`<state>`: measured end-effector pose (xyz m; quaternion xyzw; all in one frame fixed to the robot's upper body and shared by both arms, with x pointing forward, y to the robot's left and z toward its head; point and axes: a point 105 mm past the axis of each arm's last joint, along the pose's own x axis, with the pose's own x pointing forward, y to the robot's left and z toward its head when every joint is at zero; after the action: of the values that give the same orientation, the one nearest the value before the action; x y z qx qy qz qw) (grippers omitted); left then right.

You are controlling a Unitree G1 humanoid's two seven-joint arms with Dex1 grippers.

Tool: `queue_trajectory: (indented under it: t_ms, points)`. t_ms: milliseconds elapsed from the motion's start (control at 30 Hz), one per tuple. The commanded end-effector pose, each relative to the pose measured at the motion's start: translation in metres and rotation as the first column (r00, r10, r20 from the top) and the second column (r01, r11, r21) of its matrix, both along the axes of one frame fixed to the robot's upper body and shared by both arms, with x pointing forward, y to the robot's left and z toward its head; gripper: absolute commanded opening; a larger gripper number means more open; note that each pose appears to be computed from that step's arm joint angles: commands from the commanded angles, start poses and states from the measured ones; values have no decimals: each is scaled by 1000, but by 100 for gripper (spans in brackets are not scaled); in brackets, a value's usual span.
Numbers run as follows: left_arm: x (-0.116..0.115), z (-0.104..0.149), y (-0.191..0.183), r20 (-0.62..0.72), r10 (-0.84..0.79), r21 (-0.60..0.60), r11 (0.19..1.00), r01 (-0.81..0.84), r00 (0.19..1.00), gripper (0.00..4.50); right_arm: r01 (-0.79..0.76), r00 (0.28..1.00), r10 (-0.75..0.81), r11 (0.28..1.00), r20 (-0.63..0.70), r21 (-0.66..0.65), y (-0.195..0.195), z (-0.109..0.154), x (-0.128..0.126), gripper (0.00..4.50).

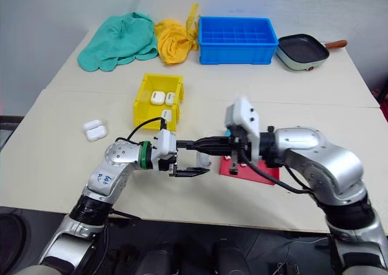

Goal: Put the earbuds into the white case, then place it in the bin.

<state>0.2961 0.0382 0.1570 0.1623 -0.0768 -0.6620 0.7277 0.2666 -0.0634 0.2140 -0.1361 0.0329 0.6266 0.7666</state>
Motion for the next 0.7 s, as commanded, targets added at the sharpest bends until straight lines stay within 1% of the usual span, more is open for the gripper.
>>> queue_trajectory:
  t_ms: [33, 100, 233, 300, 367, 400, 433, 467, 533, 600, 667, 700]
  points:
    - [-6, 14, -6, 59, -26, -18, 999, 27, 998, 281, 27, 999, -26, 998, 30, -53, 0, -7, 4, 6]
    - [-6, 15, -4, 63, -18, -22, 1000, 19, 998, 281, 58, 998, -57, 997, 19, -58, -10, -10, 7, 6]
    - [-8, 17, 5, 83, 0, -32, 999, 3, 997, 281, 145, 989, -145, 983, 7, -109, -47, -21, 12, 6]
    - [-9, 18, 8, 73, 8, -48, 999, -5, 997, 281, 173, 985, -174, 979, -1, -109, -64, -25, 11, 6]
    - [-12, 20, 14, 46, 28, -75, 997, -24, 999, 281, 202, 979, -202, 978, -3, -51, -80, -26, 7, 6]
    - [-11, 22, 21, 17, 63, -107, 992, -61, 998, 281, 244, 970, -244, 967, -18, 68, -89, -18, 6, 6]
    - [-11, 23, 27, -5, 88, -128, 988, -87, 996, 281, 276, 961, -275, 949, -31, 153, -97, -13, 4, 6]
    - [-10, 26, 32, -25, 119, -156, 980, -121, 993, 281, 265, 964, -265, 939, -31, 220, -102, -8, -3, 22]
    - [-8, 33, 44, -71, 179, -210, 959, -190, 981, 281, 282, 958, -287, 918, -24, 280, -111, -7, -14, 64]
    - [2, 40, 67, -113, 324, -245, 907, -342, 939, 281, 315, 935, -350, 889, 51, 332, -119, -4, -25, 135]
    - [12, 54, 92, -187, 458, -313, 811, -494, 869, 281, 372, 865, -469, 839, 180, 396, -131, 6, -31, 205]
    - [14, 58, 98, -213, 485, -332, 780, -530, 848, 281, 391, 834, -507, 822, 217, 415, -135, 9, -33, 238]
